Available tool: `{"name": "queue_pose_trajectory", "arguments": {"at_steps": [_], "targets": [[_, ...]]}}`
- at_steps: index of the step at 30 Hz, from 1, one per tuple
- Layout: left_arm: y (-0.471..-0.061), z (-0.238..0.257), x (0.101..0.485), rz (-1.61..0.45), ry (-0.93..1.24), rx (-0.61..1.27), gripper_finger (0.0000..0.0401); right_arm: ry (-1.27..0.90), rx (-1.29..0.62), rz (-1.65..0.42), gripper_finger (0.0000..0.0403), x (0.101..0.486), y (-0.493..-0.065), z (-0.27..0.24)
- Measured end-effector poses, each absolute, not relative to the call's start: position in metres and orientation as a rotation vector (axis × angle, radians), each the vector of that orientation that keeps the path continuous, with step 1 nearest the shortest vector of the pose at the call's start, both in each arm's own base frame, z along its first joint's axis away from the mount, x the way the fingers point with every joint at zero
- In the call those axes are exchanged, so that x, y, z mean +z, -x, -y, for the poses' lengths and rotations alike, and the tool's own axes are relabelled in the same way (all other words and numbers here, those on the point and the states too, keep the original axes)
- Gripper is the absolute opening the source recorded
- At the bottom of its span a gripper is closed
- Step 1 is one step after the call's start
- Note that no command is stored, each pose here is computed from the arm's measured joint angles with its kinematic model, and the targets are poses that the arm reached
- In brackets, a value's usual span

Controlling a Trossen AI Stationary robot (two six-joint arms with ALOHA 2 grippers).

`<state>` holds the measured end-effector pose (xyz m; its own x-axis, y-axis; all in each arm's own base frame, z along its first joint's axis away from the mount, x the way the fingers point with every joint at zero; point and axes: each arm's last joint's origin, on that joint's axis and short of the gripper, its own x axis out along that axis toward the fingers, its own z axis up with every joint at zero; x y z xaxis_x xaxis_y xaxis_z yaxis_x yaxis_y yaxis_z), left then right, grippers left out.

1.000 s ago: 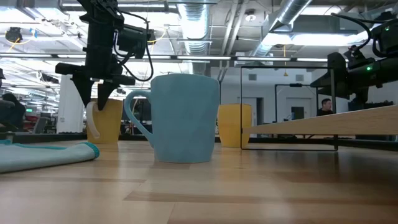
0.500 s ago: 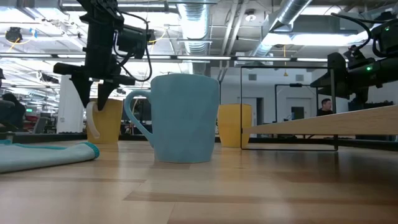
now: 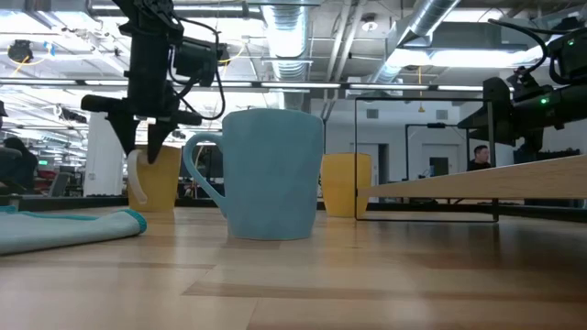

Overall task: Stack small to large cups/mugs on shelf
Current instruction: Put the white cup on the shelf

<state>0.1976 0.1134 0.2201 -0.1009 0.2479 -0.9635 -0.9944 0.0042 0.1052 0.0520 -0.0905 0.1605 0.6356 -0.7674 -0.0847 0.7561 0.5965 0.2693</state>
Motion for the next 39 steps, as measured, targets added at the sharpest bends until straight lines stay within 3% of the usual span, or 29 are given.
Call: {"name": "queue_pose_trajectory", "arguments": {"at_steps": [10,39], "targets": [[-0.191,-0.104,0.191,-1.108,0.986,1.408,0.0162,-0.293,-0.884,0.042,0.0226,0.161,-0.052,0.090],[-0.192,-0.115,0.208,-1.067,0.943,1.390,0.0162,-0.293,-0.884,0.042,0.0226,0.161,-0.052,0.090]]}}
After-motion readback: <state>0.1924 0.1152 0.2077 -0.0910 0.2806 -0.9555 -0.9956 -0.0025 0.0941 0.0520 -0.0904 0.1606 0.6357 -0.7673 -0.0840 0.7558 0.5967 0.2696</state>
